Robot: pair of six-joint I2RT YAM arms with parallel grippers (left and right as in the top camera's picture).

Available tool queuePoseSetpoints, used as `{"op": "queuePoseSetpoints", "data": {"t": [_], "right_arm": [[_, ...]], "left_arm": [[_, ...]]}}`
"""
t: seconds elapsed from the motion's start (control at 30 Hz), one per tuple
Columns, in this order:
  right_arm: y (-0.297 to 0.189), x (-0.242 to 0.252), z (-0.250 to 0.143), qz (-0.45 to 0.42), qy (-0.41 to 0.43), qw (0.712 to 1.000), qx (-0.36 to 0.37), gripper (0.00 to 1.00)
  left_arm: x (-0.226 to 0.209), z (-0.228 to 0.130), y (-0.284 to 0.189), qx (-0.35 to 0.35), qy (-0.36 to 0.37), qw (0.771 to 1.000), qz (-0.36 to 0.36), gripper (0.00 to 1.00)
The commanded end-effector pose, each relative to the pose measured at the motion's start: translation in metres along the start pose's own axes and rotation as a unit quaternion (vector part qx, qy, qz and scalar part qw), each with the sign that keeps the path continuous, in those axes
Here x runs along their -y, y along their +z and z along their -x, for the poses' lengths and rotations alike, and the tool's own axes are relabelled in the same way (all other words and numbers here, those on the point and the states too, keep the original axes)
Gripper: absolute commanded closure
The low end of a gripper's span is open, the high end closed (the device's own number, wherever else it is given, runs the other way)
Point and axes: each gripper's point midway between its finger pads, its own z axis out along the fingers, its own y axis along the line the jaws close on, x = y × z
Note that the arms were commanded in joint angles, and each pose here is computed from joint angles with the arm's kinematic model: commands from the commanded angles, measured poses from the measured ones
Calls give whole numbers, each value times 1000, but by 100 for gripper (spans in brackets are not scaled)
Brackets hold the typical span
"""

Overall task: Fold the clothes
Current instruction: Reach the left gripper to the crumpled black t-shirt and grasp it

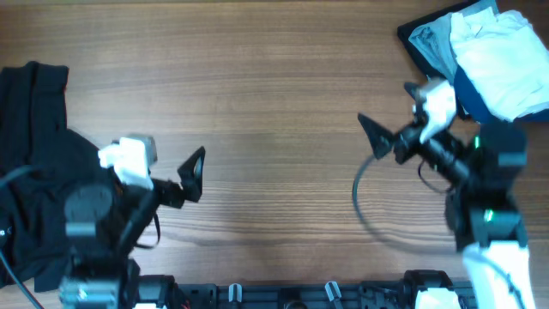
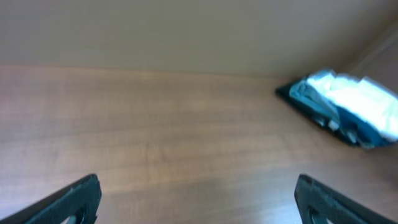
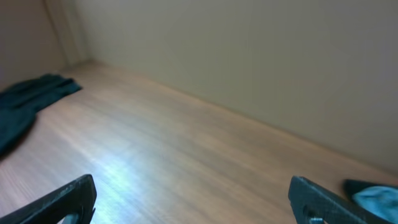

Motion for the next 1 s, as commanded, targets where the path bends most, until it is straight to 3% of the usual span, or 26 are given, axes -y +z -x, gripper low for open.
{"op": "queuePoseSetpoints", "data": {"t": [0.0,0.2,0.33,0.4,0.47,0.53,0.6,0.8,0.9,0.97], "right_arm": [[18,1,16,47,36,998,-36,0],[43,11,3,70,111,988,-84,0],[51,14,-14,66,193,973,-113,0],[54,16,-18,67,195,971,-117,0],[57,19,-23,62,198,971,-123,0],[62,21,-28,62,202,969,-129,0],[64,22,-33,63,207,967,-134,1],[71,26,-44,61,217,963,-148,0],[72,30,-48,49,216,963,-153,0],[74,31,-50,49,218,962,-155,0]], "left_arm": [[-2,14,10,-73,-28,997,10,0],[2,9,38,-146,-59,987,-22,0],[-17,-6,56,-179,-68,981,15,0],[-40,-18,59,-201,-67,975,74,0],[-88,-39,53,-231,-97,946,204,0],[-133,-64,43,-271,-124,902,311,0],[-165,-85,38,-303,-148,868,365,0],[-240,-145,30,-366,-228,792,432,0],[-256,-162,25,-381,-249,772,444,0],[-262,-162,25,-377,-247,774,445,0]]}}
